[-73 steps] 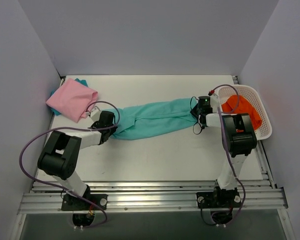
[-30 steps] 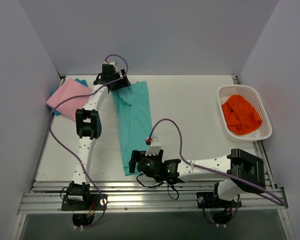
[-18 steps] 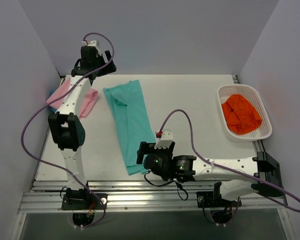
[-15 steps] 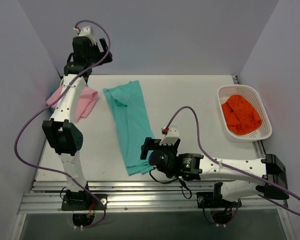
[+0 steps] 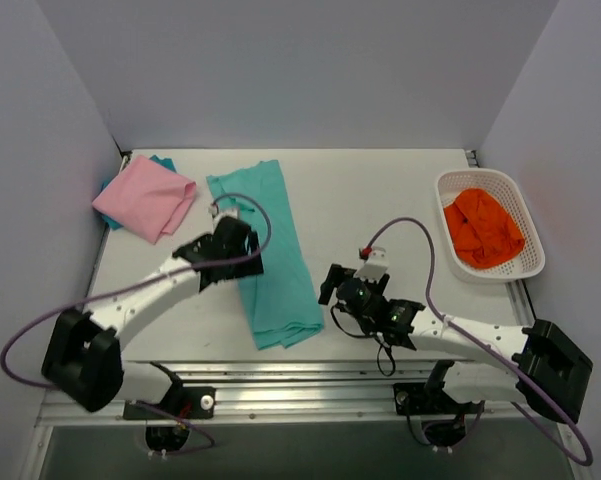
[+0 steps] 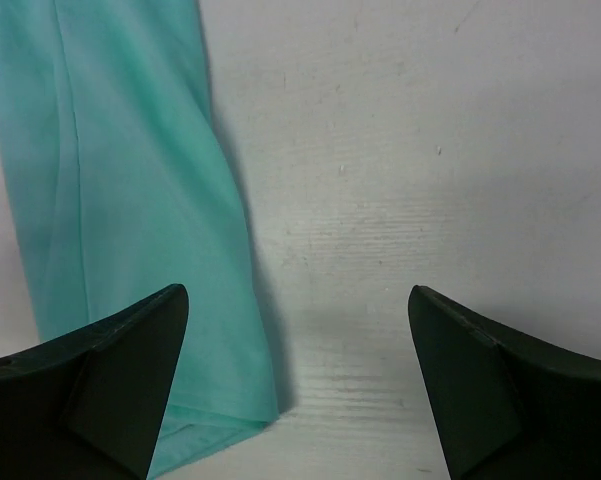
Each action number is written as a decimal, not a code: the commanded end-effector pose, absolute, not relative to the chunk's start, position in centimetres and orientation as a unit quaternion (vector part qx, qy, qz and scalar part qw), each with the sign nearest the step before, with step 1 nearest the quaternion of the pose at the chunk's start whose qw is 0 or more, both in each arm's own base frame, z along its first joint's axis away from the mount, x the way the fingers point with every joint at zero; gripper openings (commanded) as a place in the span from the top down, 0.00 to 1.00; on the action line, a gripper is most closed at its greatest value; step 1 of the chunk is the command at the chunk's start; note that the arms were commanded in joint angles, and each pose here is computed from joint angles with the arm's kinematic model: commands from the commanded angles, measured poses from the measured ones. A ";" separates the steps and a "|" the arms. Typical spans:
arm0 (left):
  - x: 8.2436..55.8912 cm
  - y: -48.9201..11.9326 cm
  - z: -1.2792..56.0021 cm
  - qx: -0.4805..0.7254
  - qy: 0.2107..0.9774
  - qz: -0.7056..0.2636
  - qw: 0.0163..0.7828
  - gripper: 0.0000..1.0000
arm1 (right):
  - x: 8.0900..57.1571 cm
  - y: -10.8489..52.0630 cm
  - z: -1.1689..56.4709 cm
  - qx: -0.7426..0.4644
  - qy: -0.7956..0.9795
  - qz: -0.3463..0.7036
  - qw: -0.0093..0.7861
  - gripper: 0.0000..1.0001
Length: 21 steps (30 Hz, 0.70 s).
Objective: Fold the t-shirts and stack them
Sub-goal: Fold the tshirt
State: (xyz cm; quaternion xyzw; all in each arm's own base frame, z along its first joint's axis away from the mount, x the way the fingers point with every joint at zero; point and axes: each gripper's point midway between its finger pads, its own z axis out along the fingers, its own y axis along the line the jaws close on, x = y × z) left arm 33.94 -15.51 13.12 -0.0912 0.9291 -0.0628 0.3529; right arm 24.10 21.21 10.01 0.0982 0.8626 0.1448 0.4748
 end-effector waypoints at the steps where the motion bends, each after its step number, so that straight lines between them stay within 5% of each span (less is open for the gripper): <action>1: 29.8 -17.3 16.0 -0.156 0.887 -0.132 0.415 0.12 | 23.9 24.4 9.9 0.093 0.849 0.249 0.456 0.13; 9: 19.2 -18.2 10.4 -0.143 0.915 -0.148 0.347 0.14 | 23.1 25.7 5.6 0.081 0.872 0.260 0.406 0.25; 21: 13.6 -20.9 7.6 -0.103 0.932 -0.158 0.308 0.17 | 24.0 25.7 3.2 0.073 0.888 0.234 0.389 0.30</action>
